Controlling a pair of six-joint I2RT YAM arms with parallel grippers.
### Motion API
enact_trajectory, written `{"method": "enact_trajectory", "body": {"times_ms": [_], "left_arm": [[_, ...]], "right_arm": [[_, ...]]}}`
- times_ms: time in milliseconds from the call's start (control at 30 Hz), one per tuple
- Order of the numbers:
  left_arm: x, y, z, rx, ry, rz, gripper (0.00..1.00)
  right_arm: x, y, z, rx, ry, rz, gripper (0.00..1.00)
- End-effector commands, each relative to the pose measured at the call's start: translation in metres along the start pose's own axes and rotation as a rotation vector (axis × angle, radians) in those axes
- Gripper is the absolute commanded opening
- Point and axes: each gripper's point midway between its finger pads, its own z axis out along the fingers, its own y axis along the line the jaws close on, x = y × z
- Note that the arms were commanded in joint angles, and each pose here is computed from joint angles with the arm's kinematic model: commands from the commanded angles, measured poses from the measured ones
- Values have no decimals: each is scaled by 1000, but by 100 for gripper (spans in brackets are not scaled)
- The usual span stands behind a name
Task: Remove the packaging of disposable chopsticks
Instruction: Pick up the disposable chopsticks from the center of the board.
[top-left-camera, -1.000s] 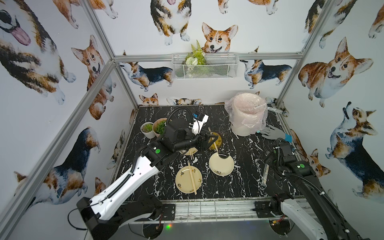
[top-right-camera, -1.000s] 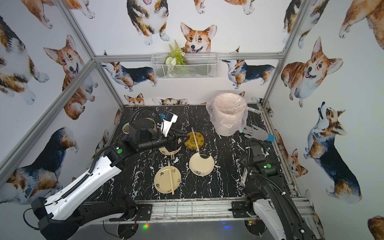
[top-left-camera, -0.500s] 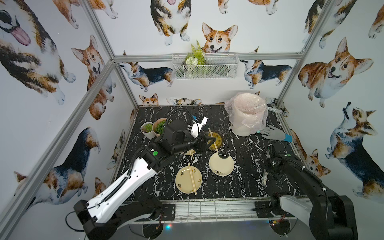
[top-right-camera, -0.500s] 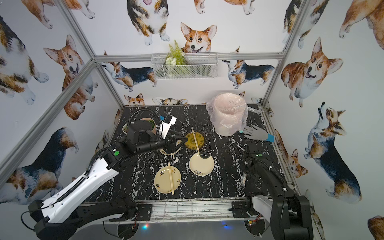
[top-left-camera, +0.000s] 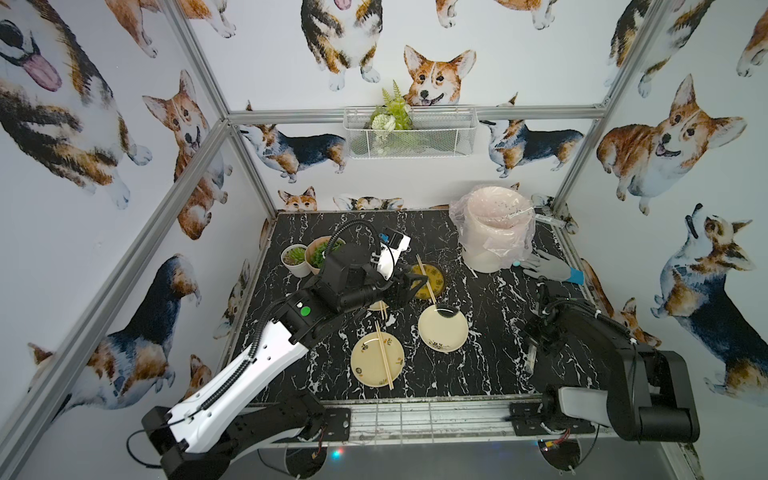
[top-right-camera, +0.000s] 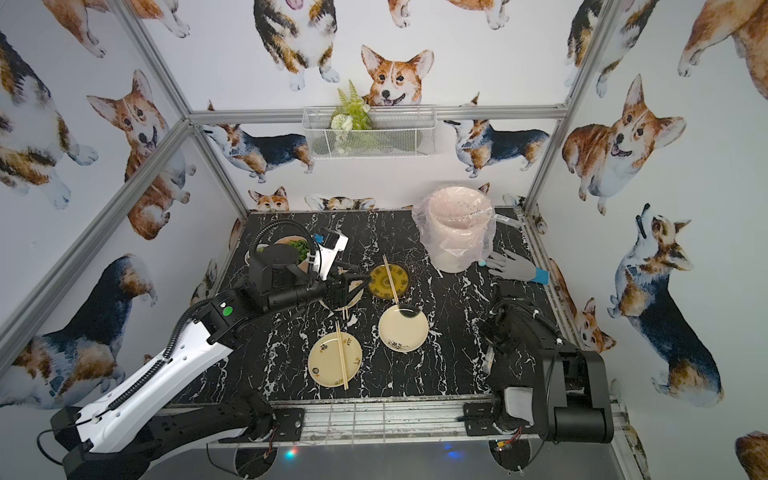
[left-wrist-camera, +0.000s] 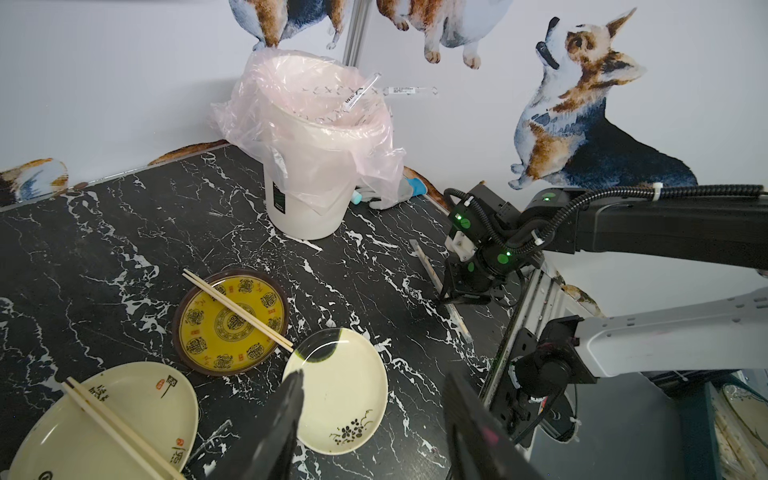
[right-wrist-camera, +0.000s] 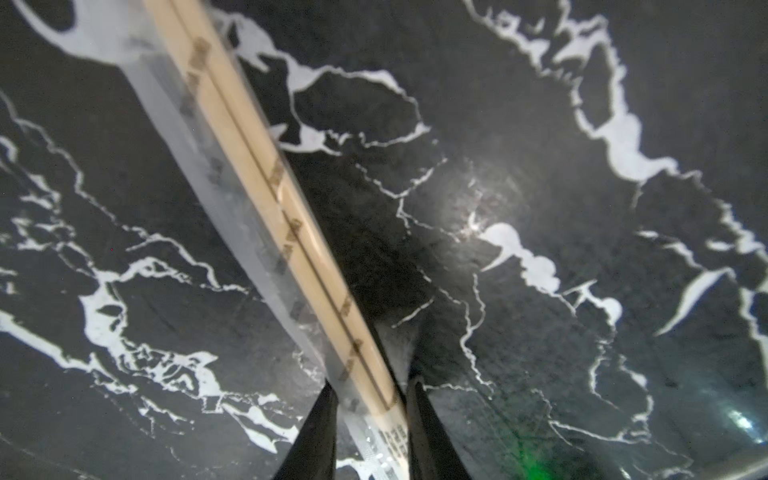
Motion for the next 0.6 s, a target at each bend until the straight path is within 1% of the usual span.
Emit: {"method": "enact_trajectory", "body": {"times_ms": [0, 67, 133, 200, 267, 400, 500, 567], "left_arm": [[-2, 1, -2, -11, -3, 20, 56], [-2, 2, -2, -13, -3, 19, 56], [-2, 2, -1, -16, -1, 17, 56], [-1, 2, 0, -14, 0, 16, 56], [-2, 2, 2, -14, -1, 15, 57], [-4, 3, 5, -11, -4, 10, 57], [-5, 2, 7, -10, -8, 5, 57], [-7, 2, 8, -8, -14, -5, 57]], "right_arm": [[4, 16, 13, -110, 45, -9, 24], [3, 14, 12, -122, 42, 7, 20], [2, 13, 10, -133, 33, 13, 14], [1, 11, 7, -138, 20, 11, 5], [-1, 10, 2, -145, 0, 6, 0], [-4, 16, -15, -201, -50, -13, 0], [-6, 28, -40, -297, -96, -37, 0], [-3, 38, -65, -389, -125, -77, 0]]}}
